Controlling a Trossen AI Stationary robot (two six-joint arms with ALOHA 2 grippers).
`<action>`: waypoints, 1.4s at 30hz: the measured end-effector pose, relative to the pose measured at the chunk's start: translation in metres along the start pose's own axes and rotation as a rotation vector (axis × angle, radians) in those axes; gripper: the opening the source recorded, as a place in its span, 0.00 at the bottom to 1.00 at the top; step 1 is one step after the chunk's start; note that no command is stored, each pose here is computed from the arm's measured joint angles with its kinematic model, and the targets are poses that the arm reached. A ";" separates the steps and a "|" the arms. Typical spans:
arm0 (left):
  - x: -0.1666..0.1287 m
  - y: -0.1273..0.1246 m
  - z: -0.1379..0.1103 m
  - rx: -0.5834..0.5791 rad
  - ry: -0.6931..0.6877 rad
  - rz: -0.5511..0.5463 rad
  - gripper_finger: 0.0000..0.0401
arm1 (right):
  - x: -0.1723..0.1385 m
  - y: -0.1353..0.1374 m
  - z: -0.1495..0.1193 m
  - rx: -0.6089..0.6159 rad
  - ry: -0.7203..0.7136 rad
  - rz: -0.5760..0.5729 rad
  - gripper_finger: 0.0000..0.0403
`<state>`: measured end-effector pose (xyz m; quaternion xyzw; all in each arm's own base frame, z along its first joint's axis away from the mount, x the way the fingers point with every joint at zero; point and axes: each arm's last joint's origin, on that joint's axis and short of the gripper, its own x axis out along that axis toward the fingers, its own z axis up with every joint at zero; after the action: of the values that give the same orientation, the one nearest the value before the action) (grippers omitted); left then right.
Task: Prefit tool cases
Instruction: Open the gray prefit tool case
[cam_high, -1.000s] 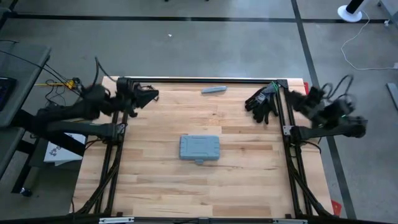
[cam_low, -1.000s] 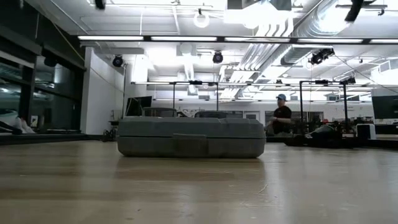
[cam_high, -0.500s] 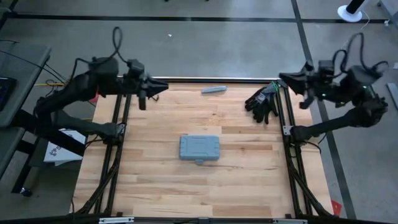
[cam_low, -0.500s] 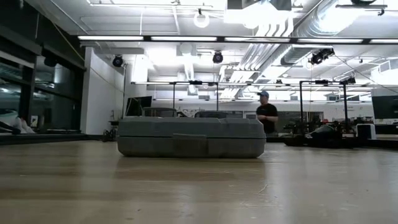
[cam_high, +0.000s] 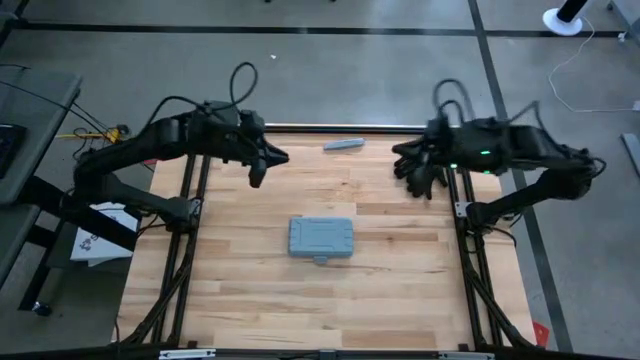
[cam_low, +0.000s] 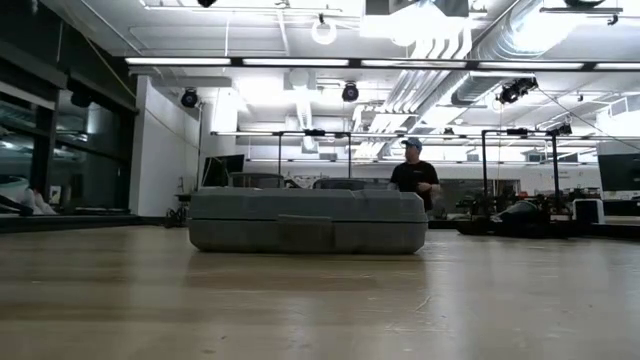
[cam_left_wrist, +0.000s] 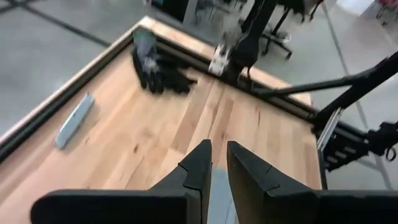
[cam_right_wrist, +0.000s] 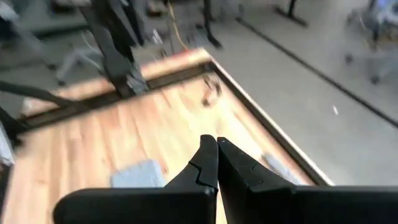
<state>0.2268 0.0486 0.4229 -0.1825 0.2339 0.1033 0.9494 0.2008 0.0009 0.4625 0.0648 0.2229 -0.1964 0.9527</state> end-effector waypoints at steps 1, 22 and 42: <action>0.003 0.001 -0.002 -0.002 0.017 0.005 0.11 | 0.007 0.001 -0.002 0.006 0.030 -0.016 0.00; 0.084 0.007 -0.108 -0.062 0.251 -0.019 0.11 | 0.138 0.033 -0.057 -0.031 0.375 -0.035 0.00; 0.103 0.011 -0.200 -0.238 0.445 0.028 0.11 | 0.159 0.032 -0.247 0.606 0.456 0.225 0.00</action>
<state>0.2320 -0.0091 0.2055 -0.3082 0.4257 0.1007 0.8448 0.2462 0.0269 0.1715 0.4091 0.3523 -0.1283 0.8319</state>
